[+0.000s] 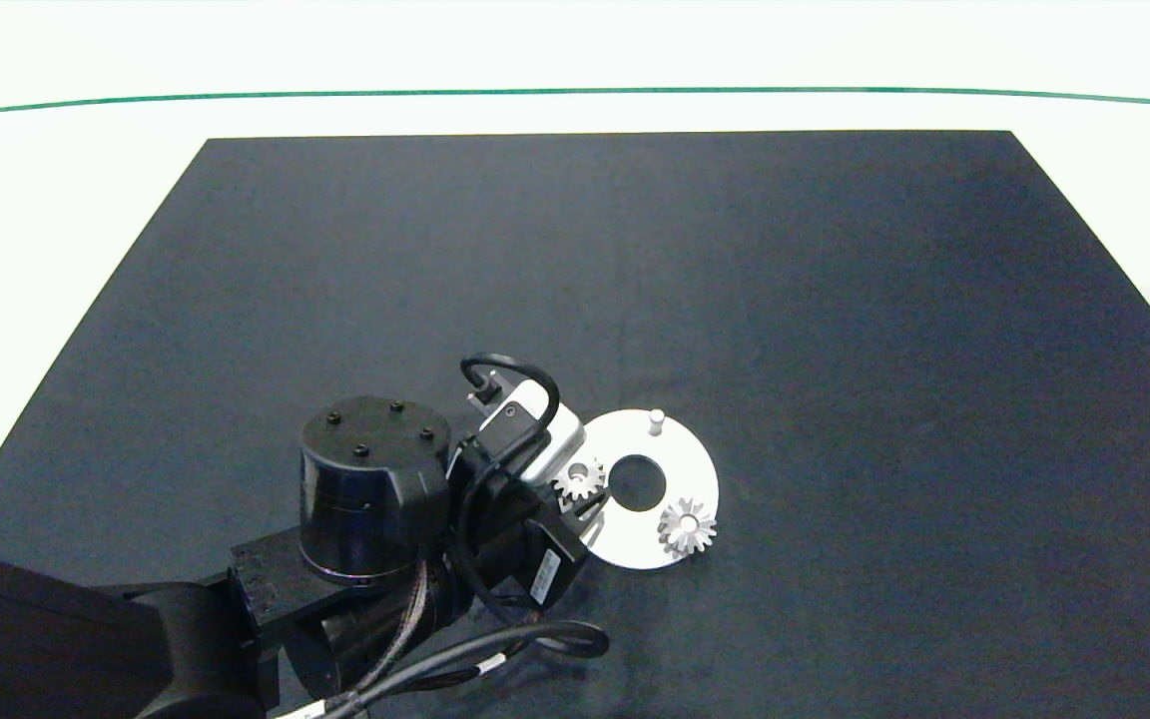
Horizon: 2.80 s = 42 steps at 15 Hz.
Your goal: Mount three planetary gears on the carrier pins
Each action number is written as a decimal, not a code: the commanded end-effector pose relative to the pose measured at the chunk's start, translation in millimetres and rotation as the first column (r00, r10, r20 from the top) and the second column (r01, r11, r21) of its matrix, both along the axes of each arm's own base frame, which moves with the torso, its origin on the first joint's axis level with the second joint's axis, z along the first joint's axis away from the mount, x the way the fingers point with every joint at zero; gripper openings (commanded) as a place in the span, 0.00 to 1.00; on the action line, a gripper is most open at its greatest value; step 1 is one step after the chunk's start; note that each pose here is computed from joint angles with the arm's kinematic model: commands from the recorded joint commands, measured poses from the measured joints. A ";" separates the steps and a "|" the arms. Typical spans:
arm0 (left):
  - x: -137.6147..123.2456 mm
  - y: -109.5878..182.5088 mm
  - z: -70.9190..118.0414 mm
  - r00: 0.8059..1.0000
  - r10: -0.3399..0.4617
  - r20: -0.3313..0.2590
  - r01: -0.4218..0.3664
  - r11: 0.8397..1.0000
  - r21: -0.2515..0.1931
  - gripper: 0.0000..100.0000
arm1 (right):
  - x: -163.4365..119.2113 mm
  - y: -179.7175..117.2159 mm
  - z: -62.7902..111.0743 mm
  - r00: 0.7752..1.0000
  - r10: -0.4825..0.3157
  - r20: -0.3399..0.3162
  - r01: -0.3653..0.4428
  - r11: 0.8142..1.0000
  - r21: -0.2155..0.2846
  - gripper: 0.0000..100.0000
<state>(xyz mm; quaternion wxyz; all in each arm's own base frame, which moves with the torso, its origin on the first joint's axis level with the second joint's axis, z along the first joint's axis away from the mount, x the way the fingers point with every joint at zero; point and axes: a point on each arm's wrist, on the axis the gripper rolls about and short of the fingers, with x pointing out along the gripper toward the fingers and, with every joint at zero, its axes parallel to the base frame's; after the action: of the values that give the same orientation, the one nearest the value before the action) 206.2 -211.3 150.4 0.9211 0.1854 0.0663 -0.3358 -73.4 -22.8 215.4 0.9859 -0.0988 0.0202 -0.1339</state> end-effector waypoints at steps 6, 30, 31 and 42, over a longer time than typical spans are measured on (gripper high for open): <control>2.9 -1.8 -1.6 1.000 -0.002 0.007 0.002 1.000 -0.006 0.00 | 0.4 0.0 -0.2 1.000 -0.002 -0.005 0.002 1.000 -0.002 1.00; 4.5 2.4 -2.6 1.000 0.013 0.001 -0.013 1.000 -0.014 0.00 | 0.2 0.0 0.1 1.000 0.001 -0.004 -0.001 1.000 -0.002 1.00; 5.1 1.9 -3.0 1.000 0.013 0.001 -0.013 1.000 -0.014 1.00 | 0.2 0.0 0.1 1.000 0.001 -0.004 -0.001 1.000 -0.002 1.00; 4.7 1.6 23.8 0.998 0.010 0.067 -0.006 0.998 -0.063 1.00 | 0.4 0.1 -0.3 1.000 0.001 -0.007 -0.001 1.000 -0.002 1.00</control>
<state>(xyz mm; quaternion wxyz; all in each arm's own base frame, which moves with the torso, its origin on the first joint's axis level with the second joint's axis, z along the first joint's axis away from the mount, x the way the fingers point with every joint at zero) 211.3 -210.1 156.4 0.9250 0.1788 0.0549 -0.3309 -75.8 -23.1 219.0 0.9864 -0.0962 0.0125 -0.1328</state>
